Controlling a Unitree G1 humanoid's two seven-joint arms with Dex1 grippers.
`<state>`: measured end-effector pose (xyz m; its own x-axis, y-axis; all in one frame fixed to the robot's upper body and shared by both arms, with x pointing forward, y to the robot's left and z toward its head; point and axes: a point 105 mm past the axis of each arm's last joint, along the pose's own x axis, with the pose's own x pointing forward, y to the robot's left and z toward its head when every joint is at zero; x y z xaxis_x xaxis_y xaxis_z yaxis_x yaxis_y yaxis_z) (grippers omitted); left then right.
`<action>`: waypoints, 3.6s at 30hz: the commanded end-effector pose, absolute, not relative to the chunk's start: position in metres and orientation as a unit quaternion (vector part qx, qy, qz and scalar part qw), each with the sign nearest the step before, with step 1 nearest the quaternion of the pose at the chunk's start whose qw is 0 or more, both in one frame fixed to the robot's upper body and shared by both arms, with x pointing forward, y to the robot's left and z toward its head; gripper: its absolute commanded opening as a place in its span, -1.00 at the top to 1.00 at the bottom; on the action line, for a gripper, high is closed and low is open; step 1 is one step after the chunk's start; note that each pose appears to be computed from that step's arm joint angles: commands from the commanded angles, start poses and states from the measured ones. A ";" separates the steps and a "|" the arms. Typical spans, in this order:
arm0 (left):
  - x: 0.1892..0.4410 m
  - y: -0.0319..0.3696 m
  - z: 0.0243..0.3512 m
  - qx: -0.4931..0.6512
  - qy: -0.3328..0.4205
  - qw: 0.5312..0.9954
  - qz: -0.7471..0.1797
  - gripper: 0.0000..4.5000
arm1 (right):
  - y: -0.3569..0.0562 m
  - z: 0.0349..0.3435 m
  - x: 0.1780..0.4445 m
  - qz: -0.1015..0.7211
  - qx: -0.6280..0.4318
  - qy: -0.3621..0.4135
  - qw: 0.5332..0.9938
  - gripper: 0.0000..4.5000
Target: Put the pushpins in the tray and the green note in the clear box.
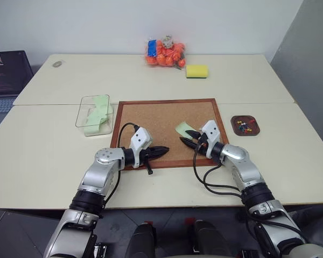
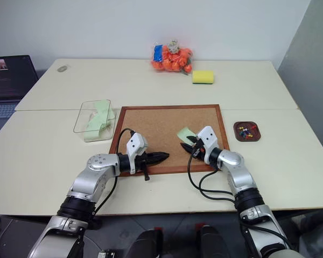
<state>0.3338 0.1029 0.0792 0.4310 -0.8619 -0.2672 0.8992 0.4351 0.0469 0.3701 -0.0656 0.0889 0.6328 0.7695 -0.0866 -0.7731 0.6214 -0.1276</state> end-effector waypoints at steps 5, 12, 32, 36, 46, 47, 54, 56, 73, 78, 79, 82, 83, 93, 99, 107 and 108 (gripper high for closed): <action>0.327 0.100 0.070 0.093 0.120 0.833 -0.532 1.00 | -0.069 0.091 0.370 0.425 -0.085 0.005 0.901 0.97; 0.326 0.097 0.069 0.092 0.120 0.831 -0.535 1.00 | -0.071 0.119 0.376 0.398 -0.048 -0.048 0.915 0.97; 0.343 0.091 0.105 0.078 0.017 0.860 -0.504 0.84 | -0.083 0.164 0.368 0.387 -0.038 -0.091 0.917 1.00; 0.346 0.085 0.126 0.202 -0.081 0.837 -0.502 0.50 | -0.084 0.163 0.367 0.390 -0.040 -0.088 0.916 1.00; 0.365 0.080 0.147 0.382 -0.196 0.788 -0.441 -0.36 | -0.078 0.170 0.361 0.400 -0.038 -0.094 0.911 1.00; 0.366 0.079 0.147 0.394 -0.201 0.782 -0.439 -0.36 | -0.077 0.171 0.360 0.402 -0.037 -0.095 0.910 1.00; 0.373 0.070 0.150 0.417 -0.226 0.766 -0.434 -0.36 | -0.062 0.176 0.349 0.428 -0.034 -0.099 0.898 1.00; 0.372 0.066 0.154 0.426 -0.245 0.758 -0.429 -0.36 | -0.058 0.175 0.346 0.434 -0.033 -0.098 0.895 1.00; 0.372 0.065 0.150 0.426 -0.249 0.757 -0.429 0.60 | -0.050 0.177 0.344 0.440 -0.023 -0.100 0.892 1.00; 0.372 0.064 0.150 0.431 -0.252 0.754 -0.428 0.99 | -0.050 0.176 0.344 0.441 -0.020 -0.097 0.892 1.00; 0.372 0.065 0.151 0.434 -0.253 0.752 -0.427 0.99 | -0.050 0.177 0.344 0.441 -0.019 -0.097 0.892 1.00; 0.373 0.066 0.151 0.448 -0.256 0.745 -0.423 0.99 | -0.052 0.179 0.347 0.435 -0.014 -0.098 0.895 1.00; 0.373 0.066 0.151 0.451 -0.256 0.743 -0.422 0.99 | -0.053 0.180 0.348 0.434 -0.014 -0.099 0.895 1.00; 0.363 0.060 0.150 0.576 -0.309 0.621 -0.432 0.99 | -0.061 0.187 0.359 0.425 -0.021 -0.100 0.899 1.00; 0.360 0.063 0.143 0.599 -0.319 0.585 -0.445 0.99 | -0.068 0.198 0.368 0.415 -0.017 -0.111 0.903 1.00; 0.364 0.061 0.159 0.547 -0.330 0.639 -0.428 0.99 | -0.104 0.201 0.387 0.332 -0.043 -0.111 0.936 1.00; 0.367 0.060 0.166 0.506 -0.321 0.677 -0.426 0.99 | -0.115 0.198 0.391 0.305 -0.058 -0.105 0.945 1.00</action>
<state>0.3602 0.0610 0.1371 0.4061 -0.9044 -0.1309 0.2085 -0.0477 0.9768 0.3833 -0.0902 0.1865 0.7244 0.6768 0.1311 -0.6658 0.7361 -0.1215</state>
